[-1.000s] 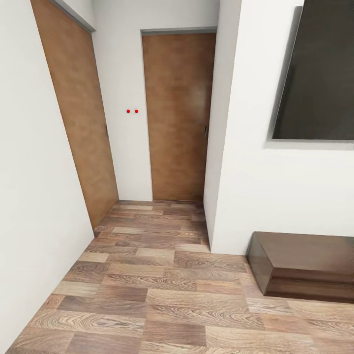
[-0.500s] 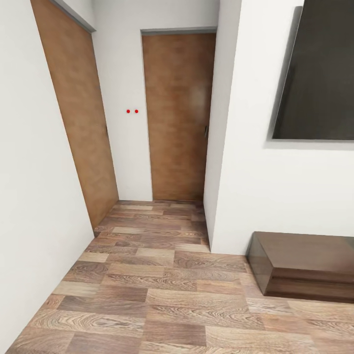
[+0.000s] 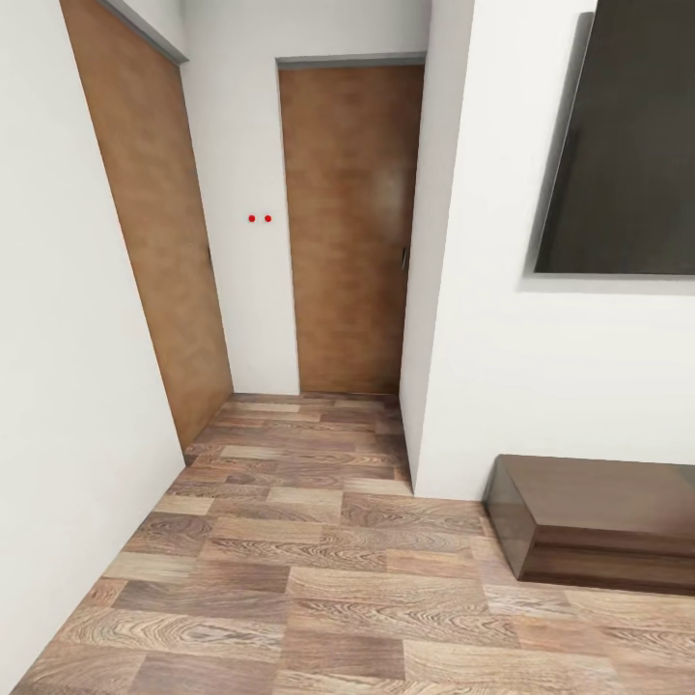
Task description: In the bedroom, move the book from the bed onto either nightstand, and place the two sandals side by side next to the bed.
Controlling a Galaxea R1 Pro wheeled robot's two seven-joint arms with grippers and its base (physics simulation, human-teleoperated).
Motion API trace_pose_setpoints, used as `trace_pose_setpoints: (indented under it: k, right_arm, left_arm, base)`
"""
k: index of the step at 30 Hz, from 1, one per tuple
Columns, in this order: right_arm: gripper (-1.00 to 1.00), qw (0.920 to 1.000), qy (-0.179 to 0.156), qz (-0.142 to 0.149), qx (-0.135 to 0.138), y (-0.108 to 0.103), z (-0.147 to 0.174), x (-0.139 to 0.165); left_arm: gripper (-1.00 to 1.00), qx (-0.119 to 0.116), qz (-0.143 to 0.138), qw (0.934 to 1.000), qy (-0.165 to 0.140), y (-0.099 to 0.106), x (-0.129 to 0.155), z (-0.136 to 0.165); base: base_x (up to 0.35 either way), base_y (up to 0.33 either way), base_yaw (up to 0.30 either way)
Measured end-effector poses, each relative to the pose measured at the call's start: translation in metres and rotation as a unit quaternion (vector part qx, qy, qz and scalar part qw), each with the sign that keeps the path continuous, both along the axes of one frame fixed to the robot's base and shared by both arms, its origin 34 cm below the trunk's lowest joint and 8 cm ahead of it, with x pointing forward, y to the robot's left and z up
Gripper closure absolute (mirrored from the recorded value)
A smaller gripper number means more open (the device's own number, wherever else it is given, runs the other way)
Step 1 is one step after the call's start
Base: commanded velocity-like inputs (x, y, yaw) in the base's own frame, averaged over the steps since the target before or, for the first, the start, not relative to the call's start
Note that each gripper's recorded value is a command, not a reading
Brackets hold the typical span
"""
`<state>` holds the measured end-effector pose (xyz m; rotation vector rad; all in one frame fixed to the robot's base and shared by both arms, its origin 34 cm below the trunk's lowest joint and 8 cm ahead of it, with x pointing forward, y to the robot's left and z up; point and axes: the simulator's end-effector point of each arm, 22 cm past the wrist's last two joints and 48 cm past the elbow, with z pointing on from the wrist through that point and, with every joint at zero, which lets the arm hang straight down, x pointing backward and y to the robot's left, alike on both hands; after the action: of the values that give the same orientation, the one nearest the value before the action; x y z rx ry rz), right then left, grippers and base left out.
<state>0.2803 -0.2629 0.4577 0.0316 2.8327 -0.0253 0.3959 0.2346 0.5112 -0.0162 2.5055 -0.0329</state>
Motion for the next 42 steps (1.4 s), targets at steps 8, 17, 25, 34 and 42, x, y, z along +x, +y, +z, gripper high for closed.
trace_pose_setpoints:
  k: [8, 17, 25, 34, 42]
  right_arm:
    - [-1.00, 1.0000, 0.001, 0.000, 0.000, -0.001, 0.000, 0.000]
    - [-1.00, 1.0000, 0.000, 0.000, 0.001, 0.000, 0.000, 0.000]
    - [-1.00, 1.0000, 0.000, -0.004, 0.001, -0.002, 0.000, 0.000]
    - [-1.00, 1.0000, 0.000, -0.004, 0.001, -0.003, 0.000, 0.000]
    - [-1.00, 1.0000, 0.000, -0.005, 0.001, -0.002, 0.000, 0.000]
  left_arm:
    - [-1.00, 0.000, 0.000, 1.0000, -0.001, 0.000, 0.001, 0.000]
    - [-1.00, 0.001, 0.001, 1.0000, -0.002, 0.002, 0.003, 0.002]
    - [-1.00, -0.002, 0.010, 0.9999, 0.013, 0.006, 0.050, 0.017]
    - [-1.00, -0.007, 0.009, 0.9979, 0.063, 0.004, 0.152, 0.070]
    - [-1.00, 0.043, 0.035, 0.9895, 0.133, 0.026, 0.107, 0.026]
  base:
    - [0.000, 0.000, 0.000]
    - [0.000, 0.000, 0.000]
    - [0.000, 0.000, 0.000]
    - [0.000, 0.000, 0.000]
    - [0.000, 0.000, 0.000]
